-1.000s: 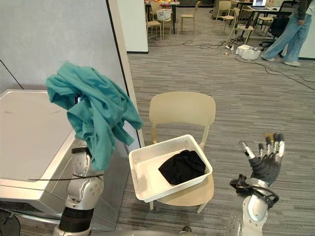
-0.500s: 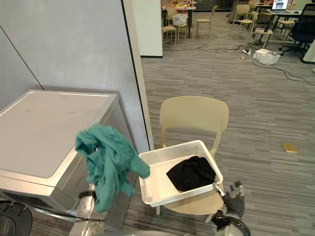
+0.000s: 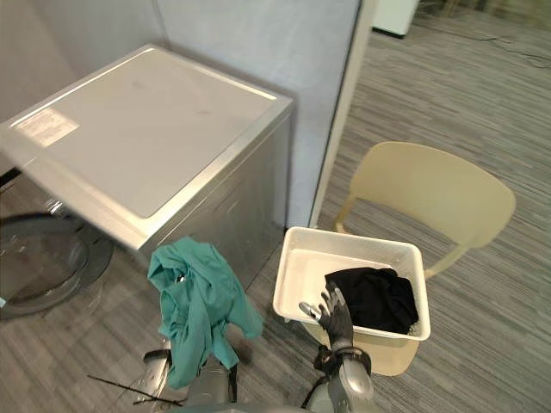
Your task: Pick up the laundry basket with both hands and put the clothes into the washing machine.
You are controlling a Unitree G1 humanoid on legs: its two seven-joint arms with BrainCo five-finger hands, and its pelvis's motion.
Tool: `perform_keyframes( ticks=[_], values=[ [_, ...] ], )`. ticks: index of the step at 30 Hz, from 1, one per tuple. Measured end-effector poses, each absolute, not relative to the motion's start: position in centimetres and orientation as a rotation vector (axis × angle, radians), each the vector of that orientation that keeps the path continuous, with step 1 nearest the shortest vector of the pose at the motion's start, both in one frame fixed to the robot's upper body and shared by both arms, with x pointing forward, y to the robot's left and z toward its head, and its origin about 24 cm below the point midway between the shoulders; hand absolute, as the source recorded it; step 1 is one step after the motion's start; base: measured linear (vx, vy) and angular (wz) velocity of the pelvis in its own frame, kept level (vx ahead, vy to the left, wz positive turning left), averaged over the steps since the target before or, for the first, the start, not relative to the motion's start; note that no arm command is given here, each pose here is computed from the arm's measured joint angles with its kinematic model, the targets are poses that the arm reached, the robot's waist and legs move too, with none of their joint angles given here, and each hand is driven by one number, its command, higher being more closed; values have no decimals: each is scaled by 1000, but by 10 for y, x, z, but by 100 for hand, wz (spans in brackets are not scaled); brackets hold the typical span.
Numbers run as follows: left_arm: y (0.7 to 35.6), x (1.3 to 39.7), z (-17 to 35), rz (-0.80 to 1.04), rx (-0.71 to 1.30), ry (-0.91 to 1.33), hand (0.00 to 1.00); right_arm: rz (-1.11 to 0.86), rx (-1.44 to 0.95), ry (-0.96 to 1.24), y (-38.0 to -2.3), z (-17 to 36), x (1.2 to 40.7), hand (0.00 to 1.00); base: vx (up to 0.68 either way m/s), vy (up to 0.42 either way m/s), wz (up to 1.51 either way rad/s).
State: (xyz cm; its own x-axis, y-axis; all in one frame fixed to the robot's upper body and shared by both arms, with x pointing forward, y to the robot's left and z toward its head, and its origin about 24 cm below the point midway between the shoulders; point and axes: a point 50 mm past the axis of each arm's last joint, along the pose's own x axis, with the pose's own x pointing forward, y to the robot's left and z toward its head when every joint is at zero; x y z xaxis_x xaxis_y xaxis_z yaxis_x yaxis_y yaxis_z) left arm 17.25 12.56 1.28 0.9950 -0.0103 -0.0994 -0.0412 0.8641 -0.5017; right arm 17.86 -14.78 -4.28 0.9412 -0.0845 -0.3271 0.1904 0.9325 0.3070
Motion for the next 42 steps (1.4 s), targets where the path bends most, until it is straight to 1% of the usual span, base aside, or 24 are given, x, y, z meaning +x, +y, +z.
perform_keyframes(
  ticks=[3, 6, 7, 9, 13, 15, 17, 20, 21, 24, 26, 28, 34, 37, 42],
  values=[
    [113, 181, 12, -42, -533, 108, 100, -217, 329, 312, -162, -44, 174, 0, -142, 177, 40],
    [97, 184, 7, -99, -545, 142, 100, -330, 306, 366, -183, -56, 161, 0, -67, 509, 75],
    [96, 186, 6, -115, -535, 145, 100, -381, 313, 414, -188, -66, 155, 0, -33, 506, 105],
    [107, 190, 6, -100, -494, 136, 100, -391, 335, 468, -182, -76, 150, 0, -47, 402, 90],
    [143, 181, -7, 19, -418, 172, 100, -364, 318, 478, -179, -77, 155, 0, -22, 259, 18],
    [150, 180, -9, 45, -402, 176, 100, -354, 298, 457, -179, -74, 164, 0, -40, 81, 5],
    [148, 178, -15, 47, -374, 203, 100, -349, 291, 468, -178, -75, 164, 0, -87, 56, 28],
    [137, 178, -15, 38, -387, 207, 100, -358, 268, 530, -180, -84, 145, 0, -65, 58, 28],
    [140, 180, -11, 46, -375, 183, 100, -331, 283, 538, -171, -84, 143, 0, -18, 6, 32],
    [138, 183, -6, 54, -381, 156, 100, -296, 293, 485, -165, -72, 147, 0, 8, -121, 42],
    [130, 182, -6, 40, -400, 163, 100, -302, 310, 439, -167, -65, 153, 0, 59, -202, 33],
    [107, 183, -6, -15, -449, 182, 100, -305, 324, 413, -168, -60, 154, 0, 86, -121, 41],
    [87, 185, 6, -127, -462, 152, 100, -289, 385, 413, -158, -58, 147, 0, 176, -53, 55],
    [87, 184, 16, -131, -474, 108, 100, -272, 372, 359, -162, -46, 148, 0, 54, 21, 8],
    [96, 184, 10, -81, -485, 130, 100, -243, 355, 331, -161, -41, 155, 0, 143, 160, -36]
  ],
)
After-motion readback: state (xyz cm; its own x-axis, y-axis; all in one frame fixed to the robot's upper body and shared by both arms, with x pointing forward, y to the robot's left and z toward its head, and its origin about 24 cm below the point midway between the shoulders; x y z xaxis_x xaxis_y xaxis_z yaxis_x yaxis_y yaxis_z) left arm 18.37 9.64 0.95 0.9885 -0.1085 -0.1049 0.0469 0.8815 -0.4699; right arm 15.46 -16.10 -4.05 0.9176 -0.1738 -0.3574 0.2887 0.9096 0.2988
